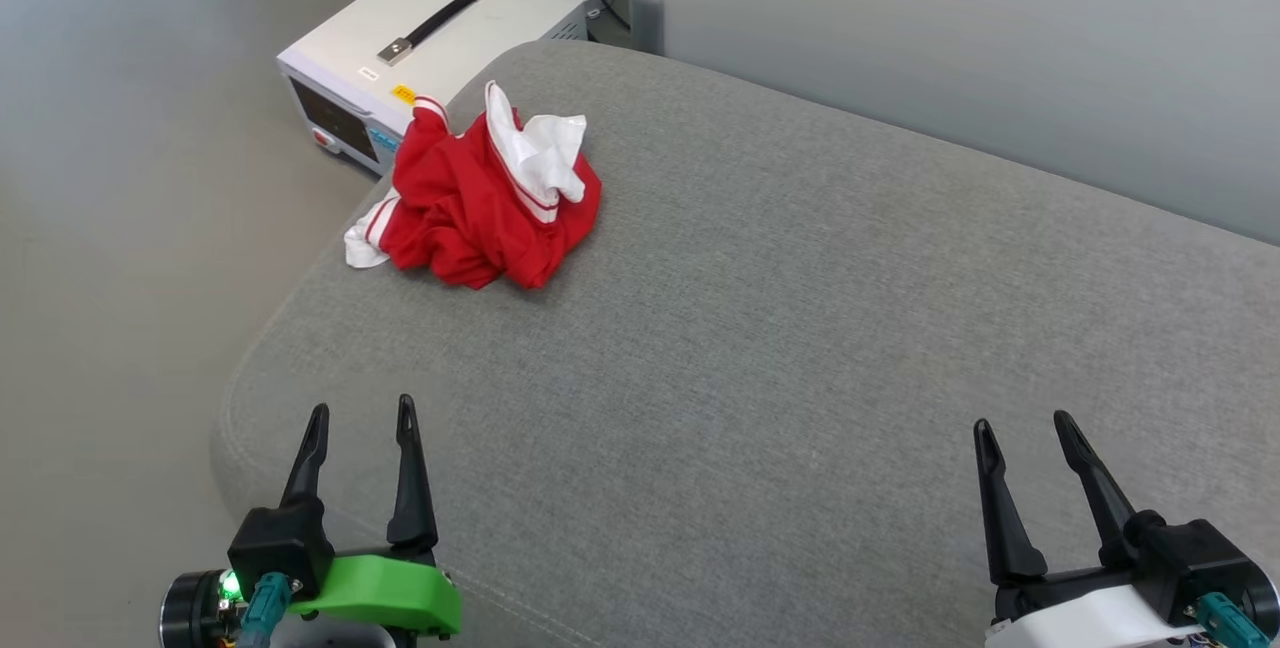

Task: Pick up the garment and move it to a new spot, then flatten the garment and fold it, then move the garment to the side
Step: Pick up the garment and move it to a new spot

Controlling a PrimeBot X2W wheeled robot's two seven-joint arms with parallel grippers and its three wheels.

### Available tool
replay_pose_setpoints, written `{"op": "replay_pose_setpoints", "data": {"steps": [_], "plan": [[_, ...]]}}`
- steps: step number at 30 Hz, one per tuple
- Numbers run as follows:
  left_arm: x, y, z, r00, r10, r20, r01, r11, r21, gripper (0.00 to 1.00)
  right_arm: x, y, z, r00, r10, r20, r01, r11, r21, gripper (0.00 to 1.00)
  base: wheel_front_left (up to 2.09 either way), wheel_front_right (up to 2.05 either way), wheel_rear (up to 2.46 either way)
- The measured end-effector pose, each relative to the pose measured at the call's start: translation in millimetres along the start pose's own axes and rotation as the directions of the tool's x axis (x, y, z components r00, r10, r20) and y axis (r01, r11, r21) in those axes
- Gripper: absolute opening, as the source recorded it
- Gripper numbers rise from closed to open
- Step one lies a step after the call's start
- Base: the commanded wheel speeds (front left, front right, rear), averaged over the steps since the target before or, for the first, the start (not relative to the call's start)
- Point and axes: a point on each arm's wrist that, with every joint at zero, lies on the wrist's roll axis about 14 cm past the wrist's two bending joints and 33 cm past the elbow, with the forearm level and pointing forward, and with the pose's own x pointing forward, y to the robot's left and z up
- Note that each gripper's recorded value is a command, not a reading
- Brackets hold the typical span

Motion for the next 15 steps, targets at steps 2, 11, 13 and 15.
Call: {"op": "replay_pose_setpoints", "data": {"steps": [2,11,13,15], "plan": [[-3,9,1,1.0,0.029,-0.001,-0.029,1.0,0.0,1.0,5,6,-2,1.0,0.023,-0.002,-0.023,1.0,0.006,1.0,0.0,0.0,0.0],[-6,23,-3,0.997,0.074,-0.018,-0.074,0.997,0.001,1.0,15,17,-7,0.998,0.063,-0.008,-0.063,0.998,0.016,1.0,0.0,0.0,0.0],[-2,24,-2,0.997,0.072,-0.014,-0.072,0.997,0.001,1.0,14,15,-9,0.998,0.059,-0.013,-0.059,0.998,0.01,1.0,0.0,0.0,0.0],[9,25,7,0.998,0.062,0.014,-0.062,0.998,-0.001,1.0,14,13,-11,0.998,0.054,-0.019,-0.054,0.999,0.004,1.0,0.0,0.0,0.0]]}}
